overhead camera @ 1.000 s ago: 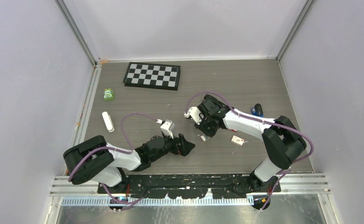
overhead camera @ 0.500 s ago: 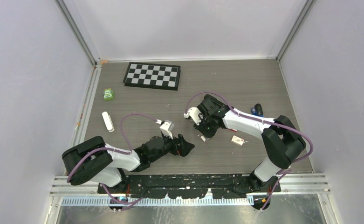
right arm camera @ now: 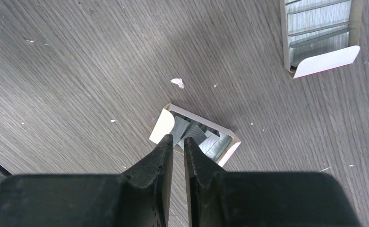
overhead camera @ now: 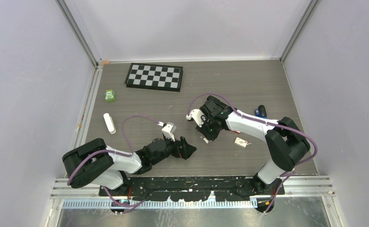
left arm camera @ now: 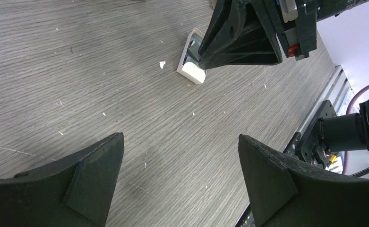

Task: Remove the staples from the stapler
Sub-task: Adjust the staple in the staple box.

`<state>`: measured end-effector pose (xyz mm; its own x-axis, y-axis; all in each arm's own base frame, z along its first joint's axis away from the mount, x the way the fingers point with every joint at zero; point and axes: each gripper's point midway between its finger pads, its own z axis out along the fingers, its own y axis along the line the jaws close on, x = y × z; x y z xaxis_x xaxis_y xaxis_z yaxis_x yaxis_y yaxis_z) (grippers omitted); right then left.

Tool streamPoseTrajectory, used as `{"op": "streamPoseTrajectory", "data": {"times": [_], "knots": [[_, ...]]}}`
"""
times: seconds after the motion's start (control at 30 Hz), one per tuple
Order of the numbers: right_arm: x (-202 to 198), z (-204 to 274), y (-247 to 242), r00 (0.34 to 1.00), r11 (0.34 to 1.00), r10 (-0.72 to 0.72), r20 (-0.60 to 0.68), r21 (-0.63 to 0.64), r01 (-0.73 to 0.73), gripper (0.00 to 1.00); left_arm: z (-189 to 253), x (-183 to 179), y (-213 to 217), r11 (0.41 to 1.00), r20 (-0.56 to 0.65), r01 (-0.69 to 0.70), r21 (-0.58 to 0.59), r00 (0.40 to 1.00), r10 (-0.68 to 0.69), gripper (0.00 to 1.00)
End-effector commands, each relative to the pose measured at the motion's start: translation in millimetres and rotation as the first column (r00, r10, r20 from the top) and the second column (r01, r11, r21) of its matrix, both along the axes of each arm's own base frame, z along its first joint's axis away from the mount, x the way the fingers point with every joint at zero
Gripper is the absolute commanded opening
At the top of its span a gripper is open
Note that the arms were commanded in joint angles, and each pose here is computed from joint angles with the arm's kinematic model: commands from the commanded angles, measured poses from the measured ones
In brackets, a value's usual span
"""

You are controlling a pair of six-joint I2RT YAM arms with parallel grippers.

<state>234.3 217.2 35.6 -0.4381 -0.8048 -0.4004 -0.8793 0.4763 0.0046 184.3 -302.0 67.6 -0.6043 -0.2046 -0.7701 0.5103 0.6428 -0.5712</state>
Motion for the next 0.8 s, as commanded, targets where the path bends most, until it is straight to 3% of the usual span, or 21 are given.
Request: {"op": "streamPoseTrajectory", "data": {"times": [0.0, 0.27, 0.77], "knots": [[6.0, 13.6, 10.9, 1.000, 0.999, -0.002, 0.008, 0.045, 0.002, 0.20, 13.7, 3.8, 1.5, 1.000, 0.044, -0.008, -0.025, 0.999, 0.009, 0.92], [15.9, 30.4, 6.4, 0.998, 0.995, -0.048, 0.046, 0.089, 0.044, 0.21, 12.9, 3.1, 5.2, 1.000, 0.045, -0.016, -0.022, 0.999, 0.017, 0.92], [34.6, 26.4, -8.5, 0.988, 0.993, -0.119, 0.101, 0.040, 0.115, 0.16, 21.1, 3.8, 8.6, 0.999, 0.059, -0.025, -0.024, 0.998, 0.026, 0.92]]}}
